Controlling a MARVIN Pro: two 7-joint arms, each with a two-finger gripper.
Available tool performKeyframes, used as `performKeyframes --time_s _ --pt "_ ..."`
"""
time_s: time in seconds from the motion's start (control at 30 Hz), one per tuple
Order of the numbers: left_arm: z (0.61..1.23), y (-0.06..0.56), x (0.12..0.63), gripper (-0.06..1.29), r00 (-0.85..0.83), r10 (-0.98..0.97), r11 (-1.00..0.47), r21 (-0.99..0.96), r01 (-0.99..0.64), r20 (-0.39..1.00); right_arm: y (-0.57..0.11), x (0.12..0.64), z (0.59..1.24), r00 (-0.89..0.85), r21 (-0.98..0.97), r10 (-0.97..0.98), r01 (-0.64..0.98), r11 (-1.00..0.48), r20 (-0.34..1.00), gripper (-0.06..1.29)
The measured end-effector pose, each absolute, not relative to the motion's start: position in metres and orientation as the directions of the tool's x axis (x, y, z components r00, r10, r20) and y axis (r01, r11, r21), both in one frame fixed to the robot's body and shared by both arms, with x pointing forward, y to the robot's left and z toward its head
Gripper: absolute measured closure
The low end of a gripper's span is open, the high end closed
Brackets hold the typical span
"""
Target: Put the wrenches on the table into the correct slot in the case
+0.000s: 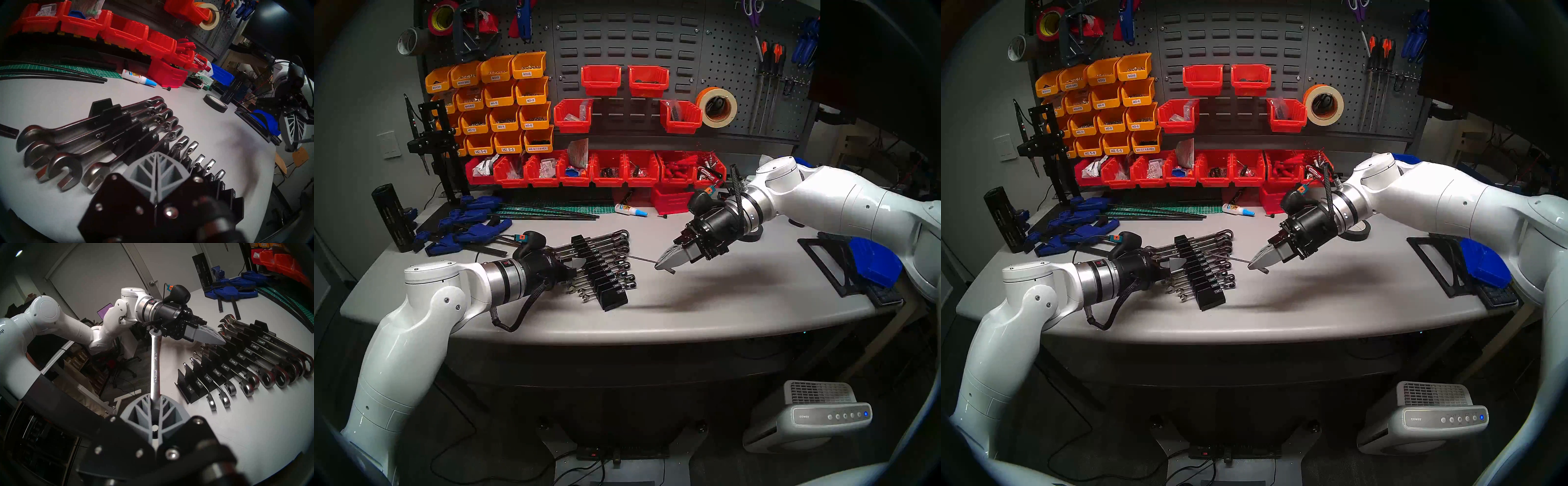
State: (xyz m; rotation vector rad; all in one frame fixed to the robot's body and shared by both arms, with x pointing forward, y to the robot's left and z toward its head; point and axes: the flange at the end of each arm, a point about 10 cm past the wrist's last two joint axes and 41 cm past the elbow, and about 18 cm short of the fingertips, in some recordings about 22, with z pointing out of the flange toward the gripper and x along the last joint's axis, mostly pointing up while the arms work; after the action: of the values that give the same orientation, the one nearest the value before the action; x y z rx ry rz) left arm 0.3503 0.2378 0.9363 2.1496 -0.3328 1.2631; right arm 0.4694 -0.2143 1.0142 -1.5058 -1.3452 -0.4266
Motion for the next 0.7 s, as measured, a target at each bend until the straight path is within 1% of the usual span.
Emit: performKeyframes --time_s 0.7 --pt "0.9304 0.229 0.3538 1.25 0.475 0.045 -0.777 0.33 -0.536 0.879 -0.2175 0.4674 1.019 0.311 -0.441 0.514 0.884 0.153 0.8 1.26"
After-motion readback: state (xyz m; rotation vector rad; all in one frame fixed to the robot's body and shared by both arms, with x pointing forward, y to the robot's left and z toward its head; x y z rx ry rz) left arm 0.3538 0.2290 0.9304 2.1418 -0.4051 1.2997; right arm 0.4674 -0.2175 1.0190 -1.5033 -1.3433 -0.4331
